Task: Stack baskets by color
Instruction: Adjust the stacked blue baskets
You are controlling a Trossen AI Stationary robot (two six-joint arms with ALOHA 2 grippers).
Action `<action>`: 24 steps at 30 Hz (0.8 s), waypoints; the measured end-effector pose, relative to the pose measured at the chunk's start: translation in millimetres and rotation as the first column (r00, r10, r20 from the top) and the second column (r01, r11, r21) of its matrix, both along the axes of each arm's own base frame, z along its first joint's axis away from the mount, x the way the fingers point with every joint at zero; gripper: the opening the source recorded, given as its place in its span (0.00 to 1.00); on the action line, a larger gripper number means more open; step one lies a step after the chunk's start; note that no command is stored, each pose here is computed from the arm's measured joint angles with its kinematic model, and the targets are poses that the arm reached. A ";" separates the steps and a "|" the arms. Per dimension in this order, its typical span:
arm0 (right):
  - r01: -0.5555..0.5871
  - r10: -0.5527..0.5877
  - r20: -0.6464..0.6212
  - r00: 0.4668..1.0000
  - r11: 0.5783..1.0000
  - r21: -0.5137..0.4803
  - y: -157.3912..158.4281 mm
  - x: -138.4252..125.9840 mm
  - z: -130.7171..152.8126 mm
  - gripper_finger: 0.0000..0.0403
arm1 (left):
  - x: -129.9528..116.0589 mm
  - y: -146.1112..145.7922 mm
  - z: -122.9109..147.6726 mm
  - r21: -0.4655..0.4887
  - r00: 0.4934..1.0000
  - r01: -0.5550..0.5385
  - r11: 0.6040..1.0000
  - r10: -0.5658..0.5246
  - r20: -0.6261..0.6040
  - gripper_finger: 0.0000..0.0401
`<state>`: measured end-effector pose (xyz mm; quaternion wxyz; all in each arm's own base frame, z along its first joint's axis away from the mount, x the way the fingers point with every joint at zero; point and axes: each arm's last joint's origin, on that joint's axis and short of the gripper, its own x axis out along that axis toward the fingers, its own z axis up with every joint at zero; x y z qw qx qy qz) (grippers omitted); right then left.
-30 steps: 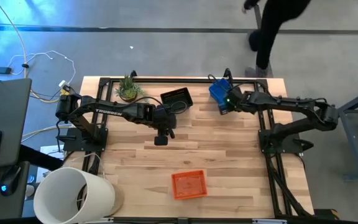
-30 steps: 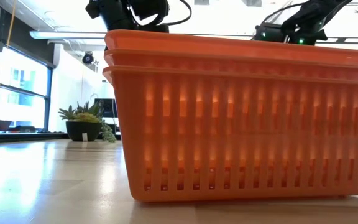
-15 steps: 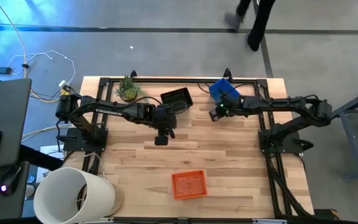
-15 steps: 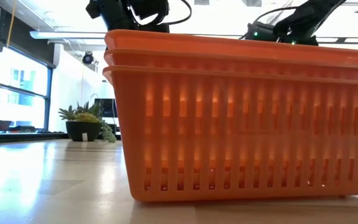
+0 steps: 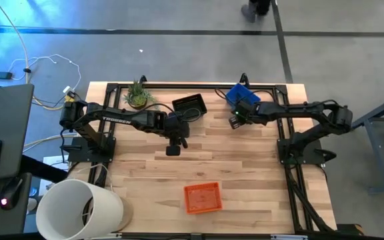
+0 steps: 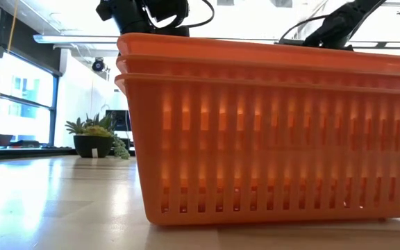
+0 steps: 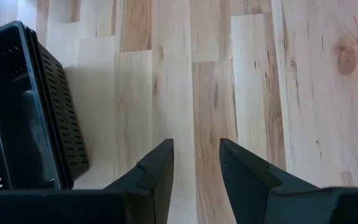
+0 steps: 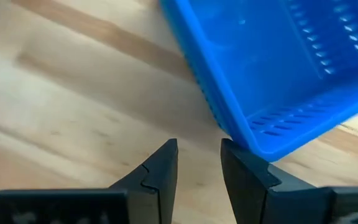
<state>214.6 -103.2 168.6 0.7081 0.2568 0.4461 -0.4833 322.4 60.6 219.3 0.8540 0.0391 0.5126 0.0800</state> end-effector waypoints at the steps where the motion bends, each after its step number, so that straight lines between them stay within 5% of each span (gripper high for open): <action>1: 0.008 -0.008 -0.013 1.000 1.000 -0.005 -0.9 -1.5 -0.2 0.27 | 0.0 0.0 0.0 0.000 1.000 0.000 1.000 0.000 0.000 0.29; 24: 0.124 -0.145 -0.193 0.970 0.985 -0.118 -35.9 -30.9 -0.1 0.27 | 0.9 0.0 0.5 -0.002 1.000 -0.007 1.000 0.007 0.012 0.29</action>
